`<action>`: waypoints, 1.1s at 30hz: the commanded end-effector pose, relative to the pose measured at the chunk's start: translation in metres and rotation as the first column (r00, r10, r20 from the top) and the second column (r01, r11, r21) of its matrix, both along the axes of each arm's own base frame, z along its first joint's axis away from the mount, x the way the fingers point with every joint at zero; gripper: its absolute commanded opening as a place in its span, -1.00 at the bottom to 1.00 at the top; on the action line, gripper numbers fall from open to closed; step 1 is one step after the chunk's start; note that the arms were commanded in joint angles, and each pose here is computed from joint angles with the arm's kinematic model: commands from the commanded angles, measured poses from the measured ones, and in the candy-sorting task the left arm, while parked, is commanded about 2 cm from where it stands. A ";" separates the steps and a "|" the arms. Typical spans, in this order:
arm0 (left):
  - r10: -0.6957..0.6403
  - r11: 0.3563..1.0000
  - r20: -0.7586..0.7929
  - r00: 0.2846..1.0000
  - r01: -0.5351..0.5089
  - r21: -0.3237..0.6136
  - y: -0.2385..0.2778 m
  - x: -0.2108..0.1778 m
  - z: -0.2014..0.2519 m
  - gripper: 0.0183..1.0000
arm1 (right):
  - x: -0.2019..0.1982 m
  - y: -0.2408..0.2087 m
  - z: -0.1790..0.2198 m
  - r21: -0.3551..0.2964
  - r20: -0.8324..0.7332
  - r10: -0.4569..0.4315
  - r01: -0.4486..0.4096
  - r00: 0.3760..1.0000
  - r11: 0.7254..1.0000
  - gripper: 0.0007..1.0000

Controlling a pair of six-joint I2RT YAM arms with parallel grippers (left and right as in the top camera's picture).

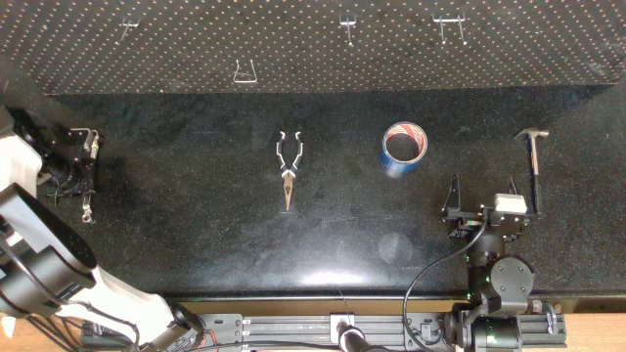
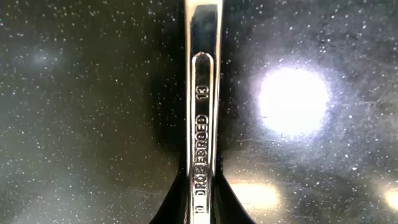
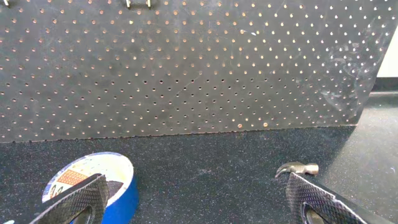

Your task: Place Tools Onto Pegboard

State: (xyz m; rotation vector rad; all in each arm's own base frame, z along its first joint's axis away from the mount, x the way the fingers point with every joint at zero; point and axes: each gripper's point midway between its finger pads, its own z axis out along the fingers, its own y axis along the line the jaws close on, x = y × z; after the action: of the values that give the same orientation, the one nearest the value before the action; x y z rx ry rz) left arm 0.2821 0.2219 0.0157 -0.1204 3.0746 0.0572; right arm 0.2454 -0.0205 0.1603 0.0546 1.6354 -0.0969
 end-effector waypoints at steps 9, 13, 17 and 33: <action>0.041 0.984 0.250 0.967 -0.082 0.156 -0.015 -0.017 0.089 -0.98 | 0.000 0.000 -0.002 -0.016 -0.003 0.006 -0.006 1.000 1.000 0.88; -0.043 0.968 0.411 0.910 -0.064 0.244 -0.041 -0.021 0.133 -0.98 | 0.000 0.000 -0.002 -0.016 -0.003 0.006 -0.006 1.000 1.000 0.88; -0.125 0.966 0.535 0.836 -0.021 0.258 -0.094 -0.014 0.168 -0.98 | 0.000 0.000 -0.002 -0.016 -0.003 0.006 -0.006 1.000 1.000 0.87; 0.018 0.983 0.777 0.629 -0.155 0.102 -0.141 -0.001 0.210 -0.98 | 0.000 0.000 -0.002 -0.016 -0.003 0.006 -0.006 1.000 1.000 0.87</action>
State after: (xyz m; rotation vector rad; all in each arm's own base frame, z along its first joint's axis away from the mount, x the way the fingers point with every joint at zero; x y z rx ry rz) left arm 0.2804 0.0778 0.2284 -0.1548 2.2011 0.2051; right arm 0.2454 -0.0205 0.1603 0.0546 1.6354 -0.0969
